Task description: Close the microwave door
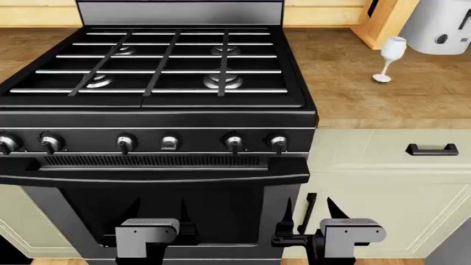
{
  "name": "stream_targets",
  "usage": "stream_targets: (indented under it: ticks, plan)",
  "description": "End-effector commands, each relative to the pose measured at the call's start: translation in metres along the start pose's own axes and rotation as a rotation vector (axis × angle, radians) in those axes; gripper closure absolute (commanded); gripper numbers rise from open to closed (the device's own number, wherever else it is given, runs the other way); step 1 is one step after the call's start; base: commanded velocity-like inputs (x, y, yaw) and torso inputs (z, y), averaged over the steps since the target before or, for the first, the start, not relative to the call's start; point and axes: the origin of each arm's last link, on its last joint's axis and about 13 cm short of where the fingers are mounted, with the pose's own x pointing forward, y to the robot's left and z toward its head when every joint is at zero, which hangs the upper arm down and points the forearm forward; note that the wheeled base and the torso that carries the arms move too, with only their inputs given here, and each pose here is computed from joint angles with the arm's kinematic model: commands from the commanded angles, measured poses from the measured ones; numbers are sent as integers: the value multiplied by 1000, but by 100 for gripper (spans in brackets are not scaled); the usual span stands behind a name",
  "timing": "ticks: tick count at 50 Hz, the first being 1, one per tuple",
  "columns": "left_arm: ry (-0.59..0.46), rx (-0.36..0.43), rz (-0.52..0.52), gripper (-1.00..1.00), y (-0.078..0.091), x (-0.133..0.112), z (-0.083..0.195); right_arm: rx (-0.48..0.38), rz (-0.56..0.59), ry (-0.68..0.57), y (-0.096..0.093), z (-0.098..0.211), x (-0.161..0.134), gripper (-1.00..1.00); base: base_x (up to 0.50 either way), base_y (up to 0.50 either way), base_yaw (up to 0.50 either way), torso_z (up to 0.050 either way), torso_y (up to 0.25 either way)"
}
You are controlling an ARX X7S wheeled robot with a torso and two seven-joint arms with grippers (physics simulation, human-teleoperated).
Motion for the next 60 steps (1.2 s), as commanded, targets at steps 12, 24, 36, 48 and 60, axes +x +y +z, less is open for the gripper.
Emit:
stream_targets:
  ticks: [12,24,36,48,60]
  plan:
    - [0,0,-4,-100,0,0,-1,-15,-10,5,0,0,0,-100,0,0,0,0,0]
    - [-11,12,-7,-100,1,-3,10,-28,-22,-2,-1,4,1,-100,0,0,0,0,0]
    - [-218,44,74,-100,13,5,89,-110,-87,-106,-8,76,-2,-100,0,0,0,0,0]
    - [-367,11,100,-100,23,8,165,-169,-114,-228,-11,150,-3,-100,0,0,0,0,0]
    - [-442,3,119,-100,30,7,201,-193,-137,-337,-10,193,-4,-100,0,0,0,0,0]
